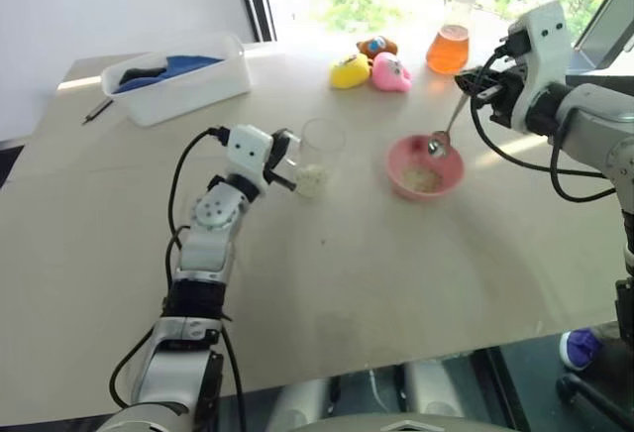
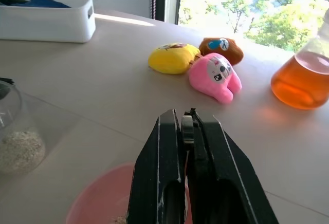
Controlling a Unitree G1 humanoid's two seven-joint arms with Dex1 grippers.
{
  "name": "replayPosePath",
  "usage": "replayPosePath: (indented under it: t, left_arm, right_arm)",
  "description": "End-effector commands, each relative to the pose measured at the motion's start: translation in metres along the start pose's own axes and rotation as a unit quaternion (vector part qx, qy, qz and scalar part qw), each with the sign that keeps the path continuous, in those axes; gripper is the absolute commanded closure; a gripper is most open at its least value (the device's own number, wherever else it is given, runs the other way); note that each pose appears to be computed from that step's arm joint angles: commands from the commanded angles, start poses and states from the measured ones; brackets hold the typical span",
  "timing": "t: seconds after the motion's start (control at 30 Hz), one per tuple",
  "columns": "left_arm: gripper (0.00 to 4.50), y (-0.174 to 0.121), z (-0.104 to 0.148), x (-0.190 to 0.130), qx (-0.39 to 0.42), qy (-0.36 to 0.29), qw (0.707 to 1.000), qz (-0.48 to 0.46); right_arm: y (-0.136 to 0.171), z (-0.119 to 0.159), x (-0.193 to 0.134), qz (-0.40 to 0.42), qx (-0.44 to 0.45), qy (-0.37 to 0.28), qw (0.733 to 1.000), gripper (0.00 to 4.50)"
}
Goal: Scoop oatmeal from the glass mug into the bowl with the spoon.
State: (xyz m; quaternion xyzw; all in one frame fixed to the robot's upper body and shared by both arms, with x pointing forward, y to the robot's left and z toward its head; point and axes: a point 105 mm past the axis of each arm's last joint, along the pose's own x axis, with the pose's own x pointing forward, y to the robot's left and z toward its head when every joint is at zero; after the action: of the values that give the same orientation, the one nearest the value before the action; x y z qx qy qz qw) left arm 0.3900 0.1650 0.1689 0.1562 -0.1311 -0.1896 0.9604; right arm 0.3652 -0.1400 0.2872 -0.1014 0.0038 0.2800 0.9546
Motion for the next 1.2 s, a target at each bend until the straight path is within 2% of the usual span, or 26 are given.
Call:
replayPosePath:
  t: [0.03,0.13,0.23,0.33,0.4,0.53,0.83,1.03,1.07,1.13,1.2]
  left_arm:
    - [4.48,0.005,0.016,0.0,0.008,-0.029,1.0,0.01]
    - [4.48,0.002,0.014,0.0,0.003,-0.027,1.0,0.007]
    - [4.48,-0.001,0.013,-0.001,-0.002,-0.026,1.0,0.004]
    - [4.48,-0.005,0.012,-0.001,-0.008,-0.025,1.0,0.001]
    - [4.48,-0.006,0.012,0.0,-0.01,-0.026,1.0,-0.001]
    - [4.48,-0.006,0.015,0.002,-0.02,-0.031,0.999,0.002]
    - [4.48,-0.008,0.021,0.002,-0.027,-0.036,0.999,0.01]
    - [4.48,-0.011,0.015,-0.003,-0.035,-0.021,0.999,0.012]
    - [4.5,-0.012,0.014,-0.004,-0.036,-0.019,0.999,0.014]
    - [4.5,-0.012,0.013,-0.006,-0.038,-0.016,0.999,0.017]
    - [4.5,-0.011,0.012,-0.008,-0.038,-0.014,0.999,0.02]
  right_arm:
    - [-0.008,0.023,-0.006,-0.016,0.005,-0.047,0.999,4.5]
    - [-0.012,0.041,-0.004,-0.011,0.12,-0.094,0.988,4.5]
    - [0.0,0.065,-0.001,0.036,0.218,-0.139,0.965,4.5]
    - [0.021,0.078,0.006,0.088,0.266,-0.154,0.947,4.5]
    - [0.026,0.079,0.008,0.094,0.28,-0.154,0.943,4.5]
    - [0.058,0.07,0.019,0.147,0.297,-0.127,0.935,4.5]
    - [0.085,0.045,0.042,0.157,0.305,-0.083,0.936,4.5]
    - [0.1,0.02,0.058,0.145,0.282,-0.044,0.947,4.5]
    - [0.102,0.018,0.059,0.15,0.281,-0.041,0.947,3.78]
    - [0.104,0.017,0.06,0.153,0.28,-0.041,0.947,3.11]
    - [0.099,0.023,0.06,0.146,0.279,-0.053,0.948,2.08]
